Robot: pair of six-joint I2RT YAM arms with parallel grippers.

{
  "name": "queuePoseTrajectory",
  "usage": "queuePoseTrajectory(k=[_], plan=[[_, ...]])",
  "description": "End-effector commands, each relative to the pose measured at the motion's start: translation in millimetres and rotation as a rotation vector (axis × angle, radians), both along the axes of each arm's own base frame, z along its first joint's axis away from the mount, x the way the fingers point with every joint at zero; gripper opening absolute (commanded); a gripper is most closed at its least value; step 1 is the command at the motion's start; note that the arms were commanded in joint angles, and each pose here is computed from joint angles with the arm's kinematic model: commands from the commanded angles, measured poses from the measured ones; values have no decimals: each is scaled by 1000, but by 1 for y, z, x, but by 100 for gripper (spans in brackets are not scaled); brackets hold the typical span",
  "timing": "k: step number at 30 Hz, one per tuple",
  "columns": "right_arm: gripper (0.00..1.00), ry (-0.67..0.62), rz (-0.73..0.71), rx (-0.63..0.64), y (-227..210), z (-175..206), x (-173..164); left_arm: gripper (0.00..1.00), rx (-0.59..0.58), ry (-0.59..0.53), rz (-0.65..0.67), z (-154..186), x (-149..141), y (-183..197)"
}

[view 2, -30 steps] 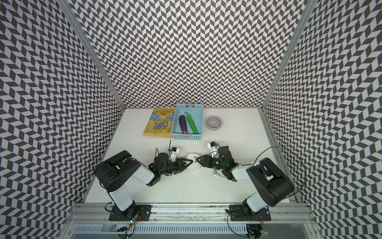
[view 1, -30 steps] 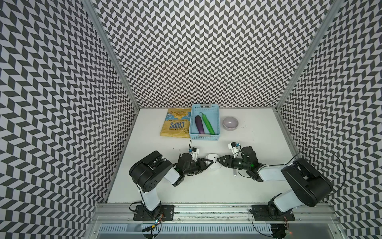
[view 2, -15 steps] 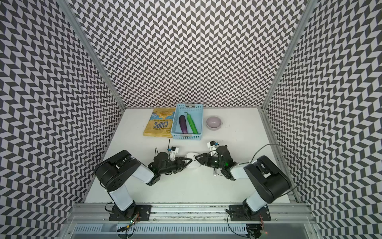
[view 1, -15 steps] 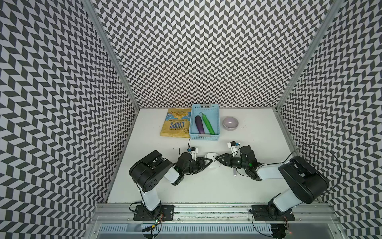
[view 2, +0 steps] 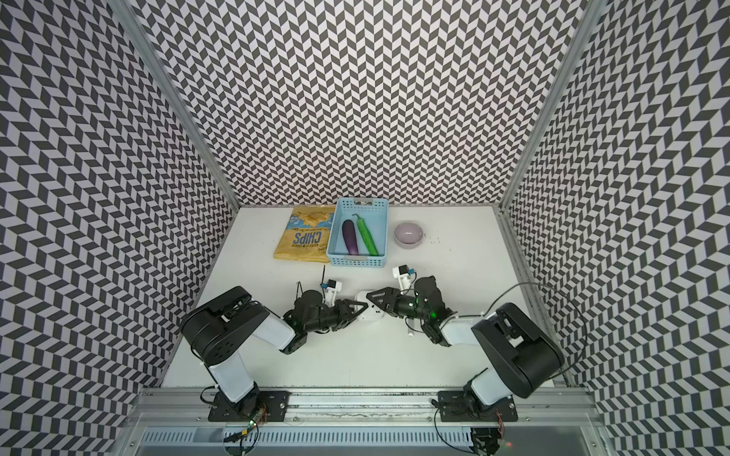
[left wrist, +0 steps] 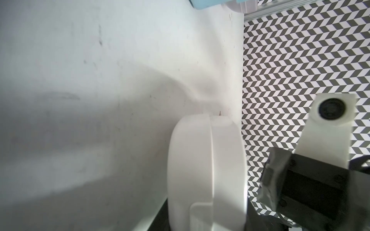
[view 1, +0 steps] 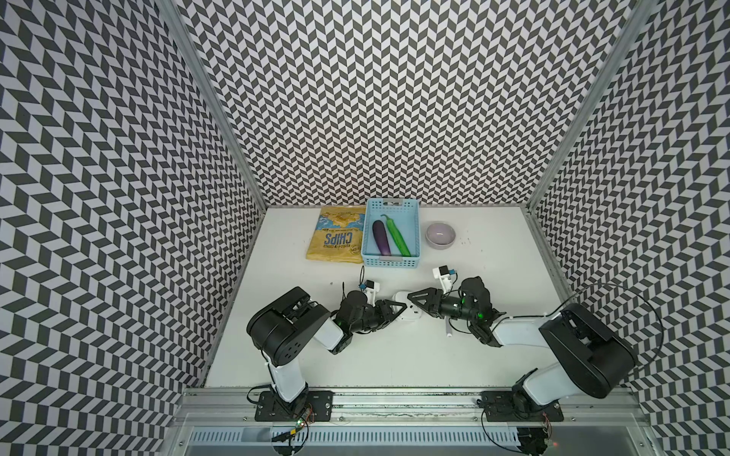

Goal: Remove the battery from the alarm
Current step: Remove the cover from the alarm, then adjust the alarm at the center of the board.

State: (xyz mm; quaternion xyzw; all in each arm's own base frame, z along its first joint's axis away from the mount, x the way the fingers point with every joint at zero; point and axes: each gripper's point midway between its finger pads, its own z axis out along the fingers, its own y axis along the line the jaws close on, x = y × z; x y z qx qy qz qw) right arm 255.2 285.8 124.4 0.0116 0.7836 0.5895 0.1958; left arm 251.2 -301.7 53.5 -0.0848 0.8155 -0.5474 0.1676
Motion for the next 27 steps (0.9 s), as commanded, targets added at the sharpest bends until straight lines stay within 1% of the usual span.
queuePoseTrajectory(k=[1, 4, 6, 9, 11, 12, 13, 14, 17, 19, 21, 22, 23, 25, 27], plan=[[50, -58, 23, -4, 0, 12, 0, 0, 13, -29, -5, 7, 1, -1], [51, -89, -45, -153, -16, -3, 13, 0, 44, -35, 12, 7, 2, 3], [53, -135, -90, -288, -28, -10, 23, 0, 65, -40, 10, 7, 4, 3], [56, -197, -126, -416, -43, -13, 31, 1, 71, -41, 3, 7, 4, 2], [60, -216, -131, -473, -49, -17, 33, 10, 76, -35, 1, 5, 4, 3], [62, -221, -121, -487, -50, -18, 33, 17, 77, -30, 2, 3, 4, 3], [66, -234, -94, -490, -49, -17, 31, 28, 78, -27, 5, 3, 5, 4], [70, -244, -70, -493, -47, -16, 29, 34, 80, -24, 8, 2, 4, 5], [79, -273, -51, -523, -50, -17, 26, 42, 95, -20, 24, 1, 5, 12], [81, -300, -63, -581, -56, -18, 30, 49, 108, -18, 34, 1, 5, 17], [81, -300, -60, -636, -62, -21, 31, 57, 125, -14, 43, 0, 4, 22], [84, -304, -49, -636, -61, -20, 30, 64, 134, -12, 51, 0, 4, 26], [85, -309, -38, -629, -60, -20, 28, 68, 145, -10, 58, -1, 4, 29], [89, -337, -13, -621, -58, -18, 25, 70, 168, -15, 76, 0, 6, 38], [90, -373, 2, -631, -55, -15, 28, 71, 196, -19, 94, 1, 8, 48]])
